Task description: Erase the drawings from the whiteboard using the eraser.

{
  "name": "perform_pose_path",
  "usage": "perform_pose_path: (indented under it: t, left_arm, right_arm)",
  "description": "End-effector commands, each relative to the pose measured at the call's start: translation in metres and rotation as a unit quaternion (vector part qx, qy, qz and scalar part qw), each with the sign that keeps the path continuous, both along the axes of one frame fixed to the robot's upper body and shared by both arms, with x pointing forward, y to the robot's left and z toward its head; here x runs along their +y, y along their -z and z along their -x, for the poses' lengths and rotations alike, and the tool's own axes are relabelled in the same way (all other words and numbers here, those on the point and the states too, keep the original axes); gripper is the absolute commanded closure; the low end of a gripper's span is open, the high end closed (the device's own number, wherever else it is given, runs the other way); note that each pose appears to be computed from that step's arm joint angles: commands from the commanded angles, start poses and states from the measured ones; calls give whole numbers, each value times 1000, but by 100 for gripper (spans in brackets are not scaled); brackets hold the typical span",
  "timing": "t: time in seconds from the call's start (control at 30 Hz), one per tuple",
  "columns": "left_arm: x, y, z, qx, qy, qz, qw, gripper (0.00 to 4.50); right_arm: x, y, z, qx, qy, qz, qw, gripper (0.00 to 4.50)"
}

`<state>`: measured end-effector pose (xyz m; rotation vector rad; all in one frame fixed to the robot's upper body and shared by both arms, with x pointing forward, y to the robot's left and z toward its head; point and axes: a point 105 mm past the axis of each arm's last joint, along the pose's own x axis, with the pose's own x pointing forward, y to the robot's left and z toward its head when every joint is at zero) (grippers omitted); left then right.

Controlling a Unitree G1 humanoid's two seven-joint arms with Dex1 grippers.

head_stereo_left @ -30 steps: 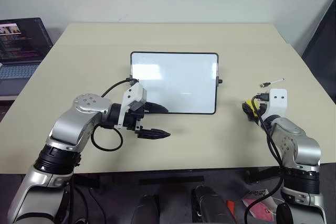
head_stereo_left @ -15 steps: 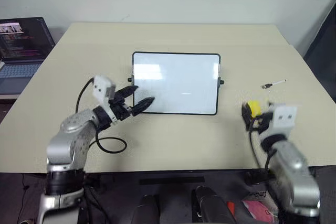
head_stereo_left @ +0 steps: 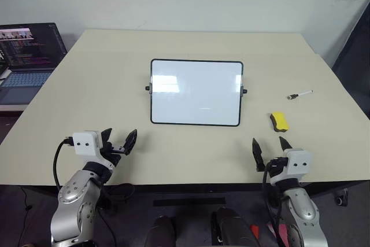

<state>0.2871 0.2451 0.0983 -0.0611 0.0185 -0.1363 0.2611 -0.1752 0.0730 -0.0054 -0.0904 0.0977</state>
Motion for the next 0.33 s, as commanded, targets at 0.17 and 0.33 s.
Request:
perform_pose_path:
  t: [0.17, 0.33]
  left_arm:
    - [-6, -19, -5, -42, 31, -55, 997, 0]
    - [-11, -8, -8, -33, 34, -50, 998, 0]
  right_arm:
    - [-12, -7, 15, -16, 0, 22, 1000, 3]
    - [-17, -7, 22, -2, -7, 35, 999, 3]
